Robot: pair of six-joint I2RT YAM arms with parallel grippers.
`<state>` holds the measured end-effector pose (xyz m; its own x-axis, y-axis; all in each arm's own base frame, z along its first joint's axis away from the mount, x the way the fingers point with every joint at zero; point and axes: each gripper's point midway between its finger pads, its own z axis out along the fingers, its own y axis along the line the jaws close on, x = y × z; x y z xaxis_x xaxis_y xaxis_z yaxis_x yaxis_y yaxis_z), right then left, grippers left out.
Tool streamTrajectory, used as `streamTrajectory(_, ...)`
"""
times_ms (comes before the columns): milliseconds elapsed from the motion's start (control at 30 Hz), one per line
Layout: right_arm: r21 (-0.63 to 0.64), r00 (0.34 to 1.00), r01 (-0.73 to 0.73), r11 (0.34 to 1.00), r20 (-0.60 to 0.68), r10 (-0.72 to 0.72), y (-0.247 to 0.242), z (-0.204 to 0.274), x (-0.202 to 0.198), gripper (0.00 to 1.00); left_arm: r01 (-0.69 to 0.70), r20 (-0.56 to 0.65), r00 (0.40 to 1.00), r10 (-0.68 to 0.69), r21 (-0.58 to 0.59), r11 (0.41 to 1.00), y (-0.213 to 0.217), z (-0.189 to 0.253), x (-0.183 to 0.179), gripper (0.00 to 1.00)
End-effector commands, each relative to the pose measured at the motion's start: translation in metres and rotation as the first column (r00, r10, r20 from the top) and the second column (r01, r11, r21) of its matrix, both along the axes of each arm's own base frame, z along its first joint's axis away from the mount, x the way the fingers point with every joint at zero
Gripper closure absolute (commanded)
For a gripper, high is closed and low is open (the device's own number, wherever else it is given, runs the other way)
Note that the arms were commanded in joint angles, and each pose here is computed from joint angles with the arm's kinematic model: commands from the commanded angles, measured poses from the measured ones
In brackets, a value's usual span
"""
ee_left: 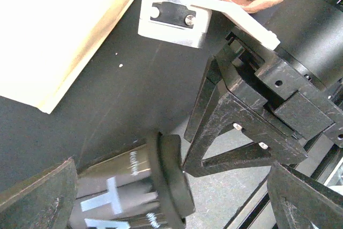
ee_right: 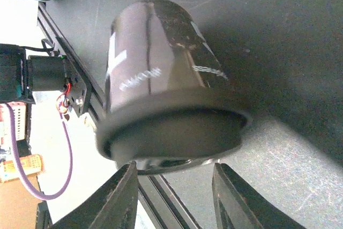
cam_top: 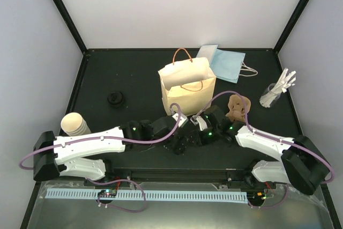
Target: Pack the takeout coffee
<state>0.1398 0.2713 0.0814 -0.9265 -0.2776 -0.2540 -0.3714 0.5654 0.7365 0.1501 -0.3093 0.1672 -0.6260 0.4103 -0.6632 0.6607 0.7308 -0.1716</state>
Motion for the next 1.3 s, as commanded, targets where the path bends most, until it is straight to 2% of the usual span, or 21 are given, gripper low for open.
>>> streamTrajectory(0, 0.011, 0.999, -0.002, 1.000, 0.044, 0.002, 0.004, 0.014, 0.005, 0.59, -0.040, 0.016, 0.999, 0.040, -0.033, 0.999, 0.000, 0.012, 0.006, 0.01)
streamTrajectory(167, 0.003, 0.996, -0.001, 1.000, 0.084, 0.000, 0.002, 0.020, 0.009, 0.56, -0.140, -0.054, 0.989, 0.141, 0.025, 0.990, 0.025, -0.003, 0.013, 0.01)
streamTrajectory(333, 0.010, 0.992, 0.003, 1.000, 0.127, -0.004, -0.004, 0.020, 0.007, 0.38, -0.188, -0.195, 0.960, 0.200, 0.078, 0.979, 0.058, -0.036, 0.000, 0.01)
streamTrajectory(500, 0.043, 0.991, 0.005, 0.999, 0.136, -0.011, -0.004, 0.014, 0.000, 0.29, -0.193, -0.335, 0.929, 0.160, -0.069, 0.979, 0.064, -0.058, -0.010, 0.01)
streamTrajectory(600, 0.059, 0.990, 0.020, 0.998, 0.139, -0.028, -0.003, 0.009, 0.001, 0.17, -0.211, -0.362, 0.921, 0.140, -0.163, 0.964, 0.064, -0.062, -0.004, 0.03)
streamTrajectory(967, 0.175, 0.987, 0.148, 0.973, 0.032, -0.156, -0.001, -0.002, 0.000, 0.16, -0.260, -0.415, 0.905, 0.092, -0.368, 0.893, 0.064, -0.053, 0.020, 0.13)
streamTrajectory(1267, 0.225, 0.980, 0.189, 0.956, 0.011, -0.197, 0.001, -0.005, -0.003, 0.16, -0.282, -0.464, 0.880, 0.102, -0.337, 0.898, 0.068, -0.070, 0.022, 0.20)
